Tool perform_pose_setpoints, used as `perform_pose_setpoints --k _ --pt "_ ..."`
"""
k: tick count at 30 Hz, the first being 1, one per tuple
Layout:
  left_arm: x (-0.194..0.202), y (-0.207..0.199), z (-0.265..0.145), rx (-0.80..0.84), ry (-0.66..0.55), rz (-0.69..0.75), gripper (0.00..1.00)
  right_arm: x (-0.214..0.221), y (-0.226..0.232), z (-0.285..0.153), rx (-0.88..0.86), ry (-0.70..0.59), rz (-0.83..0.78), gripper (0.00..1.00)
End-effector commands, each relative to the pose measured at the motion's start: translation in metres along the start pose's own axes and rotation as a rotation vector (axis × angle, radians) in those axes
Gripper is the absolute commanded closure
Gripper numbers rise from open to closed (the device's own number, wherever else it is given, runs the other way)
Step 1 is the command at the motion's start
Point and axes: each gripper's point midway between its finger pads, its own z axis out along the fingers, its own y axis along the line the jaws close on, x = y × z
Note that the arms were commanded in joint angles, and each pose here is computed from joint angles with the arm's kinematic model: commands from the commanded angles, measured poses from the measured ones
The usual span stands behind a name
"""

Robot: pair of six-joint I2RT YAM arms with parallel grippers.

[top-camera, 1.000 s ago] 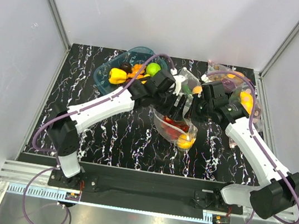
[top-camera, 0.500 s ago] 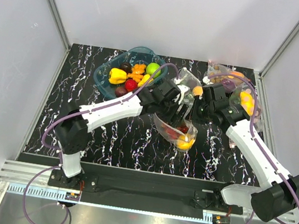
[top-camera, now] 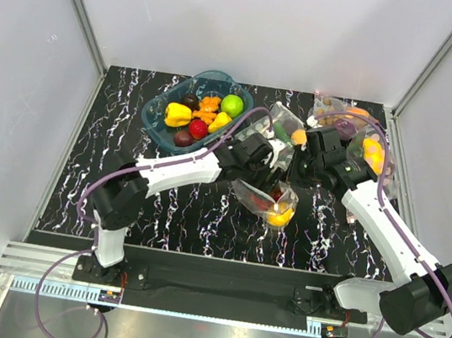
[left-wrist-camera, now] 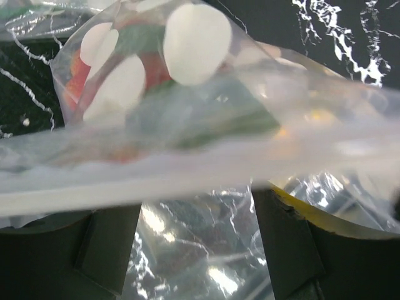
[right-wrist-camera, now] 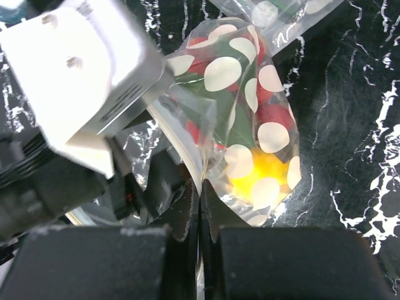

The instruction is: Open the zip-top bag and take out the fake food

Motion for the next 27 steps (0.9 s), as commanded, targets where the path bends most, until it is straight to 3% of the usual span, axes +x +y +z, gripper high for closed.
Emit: perform_pose_setpoints --k 1,15,19,22,27 --pt "-0.005 0.003 0.019 0.01 -0.028 0.033 0.25 -0.001 -0.004 0.001 0.017 -0.02 0.016 1.0" --pt "0.006 0.012 0.054 -0.008 0.029 0.065 0.26 0.006 -0.017 0.018 0.044 0.029 0.042 1.0" --pt "0.004 0.011 0.058 -0.002 0.028 0.073 0.4 0.007 -0.021 0.019 0.05 0.037 0.054 1.0" --pt "-0.003 0.004 0.056 0.037 0.003 0.09 0.63 0.008 -0.026 0.02 0.062 0.044 0.063 1.0" --pt "-0.008 -0.007 0.046 0.097 -0.035 0.124 0.83 0.0 -0.037 0.015 0.096 0.014 0.084 1.0"
